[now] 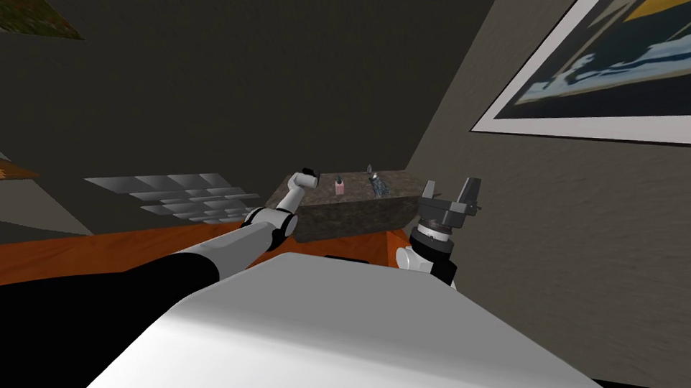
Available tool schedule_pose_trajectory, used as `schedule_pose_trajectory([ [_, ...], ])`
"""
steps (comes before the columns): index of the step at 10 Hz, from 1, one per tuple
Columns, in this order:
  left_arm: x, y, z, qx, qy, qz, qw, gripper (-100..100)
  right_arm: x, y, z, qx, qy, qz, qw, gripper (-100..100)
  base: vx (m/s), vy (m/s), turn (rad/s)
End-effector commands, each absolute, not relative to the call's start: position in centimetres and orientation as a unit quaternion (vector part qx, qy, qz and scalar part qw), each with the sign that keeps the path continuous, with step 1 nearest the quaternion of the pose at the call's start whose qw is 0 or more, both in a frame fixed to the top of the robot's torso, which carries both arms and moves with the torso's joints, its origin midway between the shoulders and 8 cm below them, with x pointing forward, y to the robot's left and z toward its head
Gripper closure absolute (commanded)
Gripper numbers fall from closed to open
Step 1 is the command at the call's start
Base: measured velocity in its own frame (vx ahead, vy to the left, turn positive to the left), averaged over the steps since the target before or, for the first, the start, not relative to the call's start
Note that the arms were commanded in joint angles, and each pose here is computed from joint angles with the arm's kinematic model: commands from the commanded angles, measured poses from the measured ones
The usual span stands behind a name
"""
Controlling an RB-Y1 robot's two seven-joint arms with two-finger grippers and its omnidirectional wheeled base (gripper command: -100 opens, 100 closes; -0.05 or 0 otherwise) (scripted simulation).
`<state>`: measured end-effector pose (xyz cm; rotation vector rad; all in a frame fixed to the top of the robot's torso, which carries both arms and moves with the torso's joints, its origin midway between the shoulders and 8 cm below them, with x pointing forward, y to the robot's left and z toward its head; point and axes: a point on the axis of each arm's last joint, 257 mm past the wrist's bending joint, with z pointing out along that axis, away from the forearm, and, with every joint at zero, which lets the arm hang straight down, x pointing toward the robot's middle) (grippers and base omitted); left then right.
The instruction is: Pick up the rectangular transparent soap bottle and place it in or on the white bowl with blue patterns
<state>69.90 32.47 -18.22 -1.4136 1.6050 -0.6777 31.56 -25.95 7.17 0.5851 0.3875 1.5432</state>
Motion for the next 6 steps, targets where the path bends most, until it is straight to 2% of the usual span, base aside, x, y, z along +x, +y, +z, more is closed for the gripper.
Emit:
schedule_pose_trajectory([
  [1, 69.74, 32.7, -18.82, -0.581, 0.651, -0.255, 0.416, -100, 31.56, -25.95, 7.17, 0.259, 0.171, 0.682, 0.662, 0, -0.007, -0.043, -0.03],
  [6, 69.4, 33.13, -19.09, -0.612, 0.661, -0.22, 0.373, -100, 31.56, -25.95, 7.17, 0.259, 0.171, 0.682, 0.662, 0, -0.001, -0.038, -0.037],
])
